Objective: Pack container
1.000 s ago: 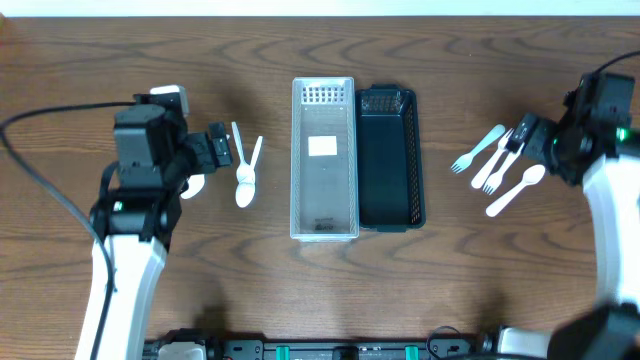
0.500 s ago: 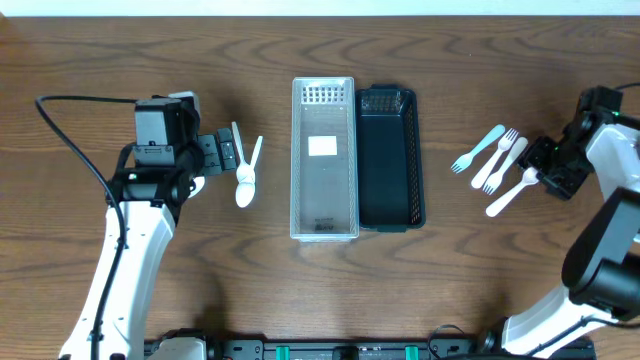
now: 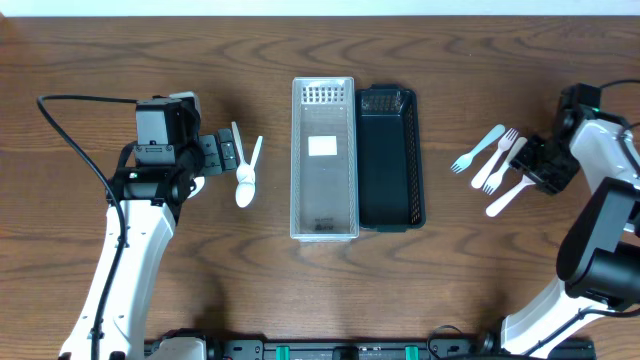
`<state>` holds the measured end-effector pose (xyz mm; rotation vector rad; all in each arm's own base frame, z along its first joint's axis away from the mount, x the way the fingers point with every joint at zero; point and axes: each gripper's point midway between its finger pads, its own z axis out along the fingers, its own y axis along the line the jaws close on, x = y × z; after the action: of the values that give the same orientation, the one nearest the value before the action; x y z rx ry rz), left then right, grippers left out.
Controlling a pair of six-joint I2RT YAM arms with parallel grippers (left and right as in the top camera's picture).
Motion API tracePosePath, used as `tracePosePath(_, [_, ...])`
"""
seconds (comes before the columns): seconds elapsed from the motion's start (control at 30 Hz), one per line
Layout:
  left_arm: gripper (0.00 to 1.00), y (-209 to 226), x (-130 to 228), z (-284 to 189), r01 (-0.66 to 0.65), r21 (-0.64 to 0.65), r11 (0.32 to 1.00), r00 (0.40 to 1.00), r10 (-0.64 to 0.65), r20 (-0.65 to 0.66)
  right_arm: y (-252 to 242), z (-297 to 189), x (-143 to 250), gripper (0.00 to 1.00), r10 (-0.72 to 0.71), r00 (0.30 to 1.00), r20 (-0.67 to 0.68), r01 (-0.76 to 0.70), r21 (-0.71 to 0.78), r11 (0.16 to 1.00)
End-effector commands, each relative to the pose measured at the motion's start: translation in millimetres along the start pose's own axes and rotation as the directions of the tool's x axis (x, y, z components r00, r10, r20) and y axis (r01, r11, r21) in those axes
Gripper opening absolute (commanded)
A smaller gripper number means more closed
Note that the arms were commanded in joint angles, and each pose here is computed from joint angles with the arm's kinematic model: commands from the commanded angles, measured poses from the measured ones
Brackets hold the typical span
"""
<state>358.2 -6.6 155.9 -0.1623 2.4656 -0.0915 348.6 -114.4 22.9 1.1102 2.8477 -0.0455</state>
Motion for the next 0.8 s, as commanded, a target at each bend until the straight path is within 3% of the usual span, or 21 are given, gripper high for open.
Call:
tracePosePath(0.0, [0.98, 1.9, -7.3, -2.4, -0.006, -0.009, 1.000, 1.000, 0.006, 0.016, 1.5, 8.3, 1.5, 0.54, 0.009, 1.000, 0.006, -0.010, 0.060, 0.998])
tracePosePath(0.4, [0.98, 1.9, -7.3, -2.4, -0.006, -0.009, 1.000, 1.000, 0.006, 0.016, -12.6, 42.8, 31.3, 0.55, 0.049, 0.998, -0.050, -0.043, 0.109, 0.993])
tracePosePath(0.5, [0.98, 1.9, -7.3, -2.4, -0.006, -0.009, 1.000, 1.000, 0.006, 0.016, -16.0, 50.0, 38.4, 0.45, 0.050, 0.997, -0.058, -0.043, 0.114, 0.993])
tracePosePath(0.67, [0.98, 1.9, -7.3, -2.4, -0.006, -0.009, 1.000, 1.000, 0.006, 0.016, -13.5, 45.2, 32.5, 0.12, 0.050, 0.998, -0.031, -0.047, 0.100, 0.994])
tracePosePath(0.77, [0.98, 1.9, -7.3, -2.4, -0.006, -0.009, 1.000, 1.000, 0.006, 0.016, -8.8, 23.3, 21.1, 0.02, 0.037, 0.999, 0.030, -0.039, 0.083, 0.996])
